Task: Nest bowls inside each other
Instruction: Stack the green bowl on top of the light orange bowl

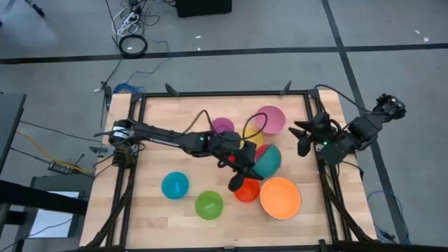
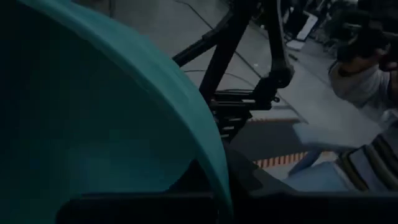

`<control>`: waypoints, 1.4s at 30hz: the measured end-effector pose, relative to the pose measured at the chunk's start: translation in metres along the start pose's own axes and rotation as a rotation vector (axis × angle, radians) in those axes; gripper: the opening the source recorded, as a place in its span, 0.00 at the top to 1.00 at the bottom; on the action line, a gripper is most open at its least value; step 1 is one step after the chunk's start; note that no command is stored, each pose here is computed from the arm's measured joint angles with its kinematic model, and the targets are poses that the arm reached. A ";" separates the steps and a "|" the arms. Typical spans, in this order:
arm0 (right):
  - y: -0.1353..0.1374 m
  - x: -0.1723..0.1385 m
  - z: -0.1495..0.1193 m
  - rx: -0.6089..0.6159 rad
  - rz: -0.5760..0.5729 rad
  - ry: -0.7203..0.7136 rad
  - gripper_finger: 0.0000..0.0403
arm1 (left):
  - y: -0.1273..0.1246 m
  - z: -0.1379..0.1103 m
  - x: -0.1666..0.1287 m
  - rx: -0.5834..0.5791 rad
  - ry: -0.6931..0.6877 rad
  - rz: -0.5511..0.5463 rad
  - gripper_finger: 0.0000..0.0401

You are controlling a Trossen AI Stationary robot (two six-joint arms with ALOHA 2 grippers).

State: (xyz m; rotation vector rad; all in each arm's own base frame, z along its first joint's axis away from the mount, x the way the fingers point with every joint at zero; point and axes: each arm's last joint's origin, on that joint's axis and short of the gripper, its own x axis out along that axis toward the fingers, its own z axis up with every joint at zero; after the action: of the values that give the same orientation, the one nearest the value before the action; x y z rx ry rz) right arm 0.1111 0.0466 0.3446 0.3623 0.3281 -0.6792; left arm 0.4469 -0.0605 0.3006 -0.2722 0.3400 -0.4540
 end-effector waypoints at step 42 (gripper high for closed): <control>0.004 0.001 -0.002 -0.015 0.028 0.041 0.59 | 0.028 -0.054 0.060 -0.222 -0.043 -0.096 0.97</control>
State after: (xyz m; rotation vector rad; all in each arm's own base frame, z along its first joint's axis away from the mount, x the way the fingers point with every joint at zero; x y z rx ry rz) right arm 0.1146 0.0498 0.3437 0.3658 0.3662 -0.6424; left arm 0.4880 -0.0747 0.2269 -0.5150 0.3364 -0.5047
